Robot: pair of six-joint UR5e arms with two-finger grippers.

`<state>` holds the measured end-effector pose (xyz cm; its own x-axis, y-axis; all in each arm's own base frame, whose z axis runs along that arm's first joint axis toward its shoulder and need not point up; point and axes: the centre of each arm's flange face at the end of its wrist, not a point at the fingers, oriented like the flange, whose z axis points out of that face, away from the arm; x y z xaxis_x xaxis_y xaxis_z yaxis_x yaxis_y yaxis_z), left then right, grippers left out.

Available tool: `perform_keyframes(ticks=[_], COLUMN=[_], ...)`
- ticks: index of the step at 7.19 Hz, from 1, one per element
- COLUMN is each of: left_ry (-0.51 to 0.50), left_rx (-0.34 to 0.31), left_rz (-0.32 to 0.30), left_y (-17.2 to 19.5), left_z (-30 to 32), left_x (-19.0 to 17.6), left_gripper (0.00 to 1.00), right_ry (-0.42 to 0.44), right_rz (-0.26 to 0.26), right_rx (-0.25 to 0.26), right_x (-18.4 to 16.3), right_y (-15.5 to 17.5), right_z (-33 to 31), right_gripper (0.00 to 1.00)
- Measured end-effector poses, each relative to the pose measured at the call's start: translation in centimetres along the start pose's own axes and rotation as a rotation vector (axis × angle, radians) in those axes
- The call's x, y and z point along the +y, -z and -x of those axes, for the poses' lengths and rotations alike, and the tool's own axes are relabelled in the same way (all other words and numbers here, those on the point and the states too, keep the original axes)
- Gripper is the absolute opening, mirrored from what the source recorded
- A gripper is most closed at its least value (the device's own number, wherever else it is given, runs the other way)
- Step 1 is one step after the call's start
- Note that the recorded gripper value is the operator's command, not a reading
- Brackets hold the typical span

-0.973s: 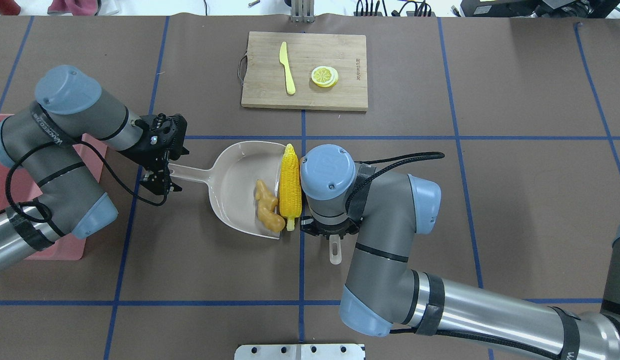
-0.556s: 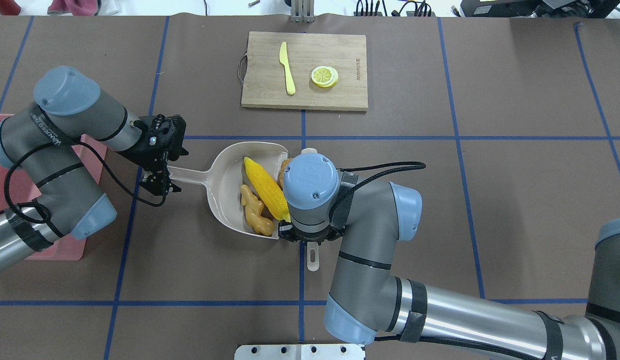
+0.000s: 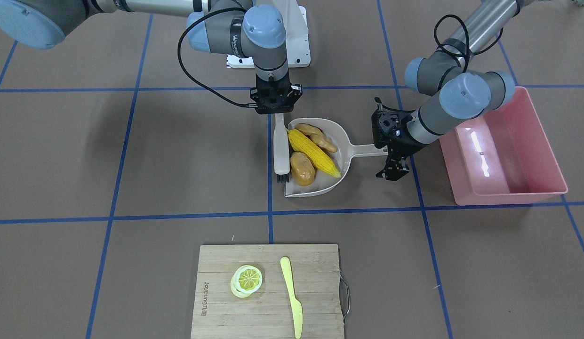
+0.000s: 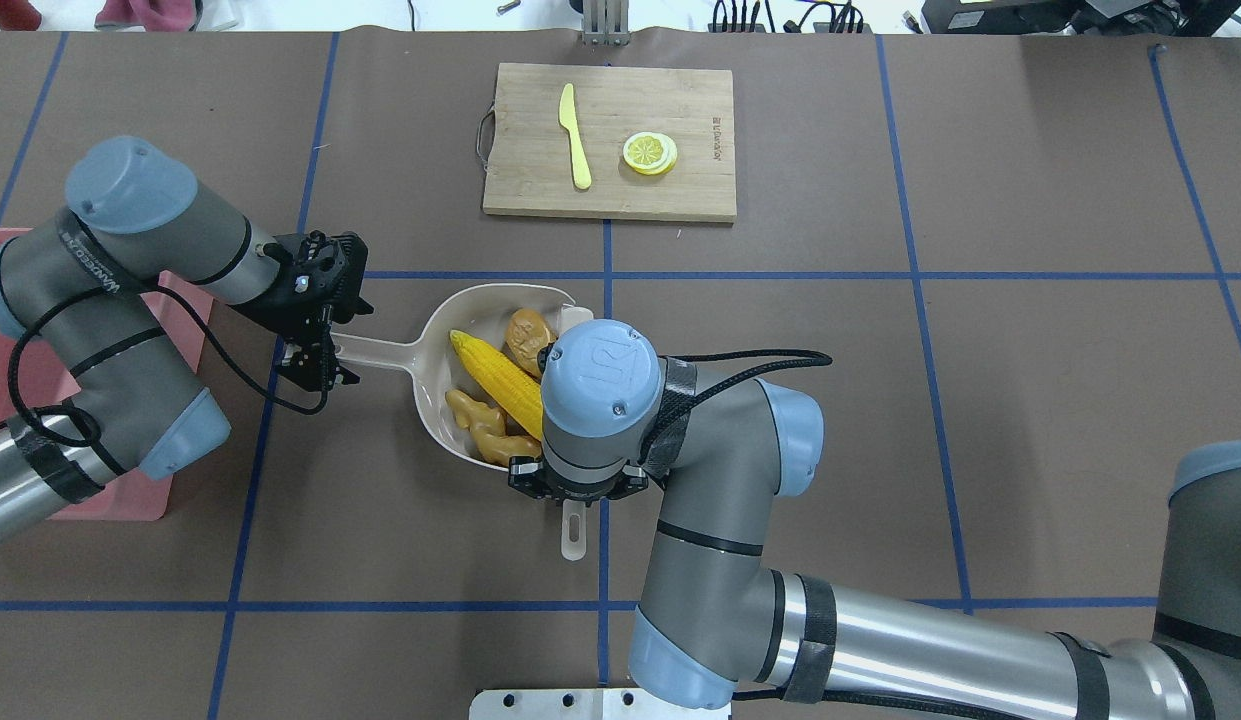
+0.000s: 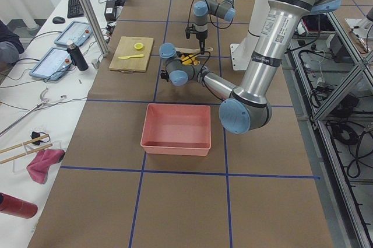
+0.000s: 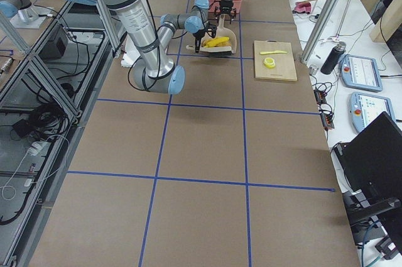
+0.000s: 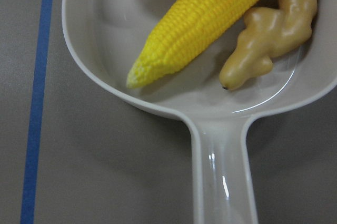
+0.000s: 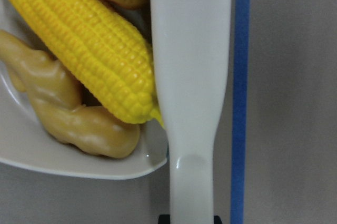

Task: Sweep and dump trash into bin
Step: 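Sweep the corn, potato and ginger into the dustpan with the right gripper's brush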

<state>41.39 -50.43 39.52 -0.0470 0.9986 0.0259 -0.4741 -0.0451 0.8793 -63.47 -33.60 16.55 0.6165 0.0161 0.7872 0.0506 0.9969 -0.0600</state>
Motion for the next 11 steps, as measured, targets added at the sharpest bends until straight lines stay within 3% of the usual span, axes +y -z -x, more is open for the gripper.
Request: perform_keyframes(ticks=[3,4,6,7,9,11], left_ry=[-0.001,0.011,0.026,0.025,0.012,0.01], left_rx=[0.0,0.012,0.029,0.031,0.031,0.031], left_rz=[-0.012,-0.021,-0.033,-0.034,-0.036,-0.035], left_y=[-0.1,0.0,0.2,0.3,0.4,0.4], left_z=[0.1,-0.1,-0.4,-0.6,-0.7,-0.8], left_x=[0.1,0.0,-0.2,0.0,0.0,0.2], left_gripper=[0.79,0.64,0.2,0.1,0.0,0.0], right_ry=[-0.006,-0.014,-0.037,-0.047,-0.053,-0.066], right_rz=[-0.013,-0.017,-0.024,-0.026,-0.028,-0.031], right_rx=[-0.102,-0.129,-0.185,-0.203,-0.219,-0.232], right_x=[0.4,0.4,0.5,0.5,0.6,0.7], right_y=[1.4,1.9,2.7,2.9,3.4,4.5], right_z=[1.4,1.8,2.3,2.4,2.2,1.9], right_gripper=[0.0,0.0,0.0,0.0,0.0,0.0])
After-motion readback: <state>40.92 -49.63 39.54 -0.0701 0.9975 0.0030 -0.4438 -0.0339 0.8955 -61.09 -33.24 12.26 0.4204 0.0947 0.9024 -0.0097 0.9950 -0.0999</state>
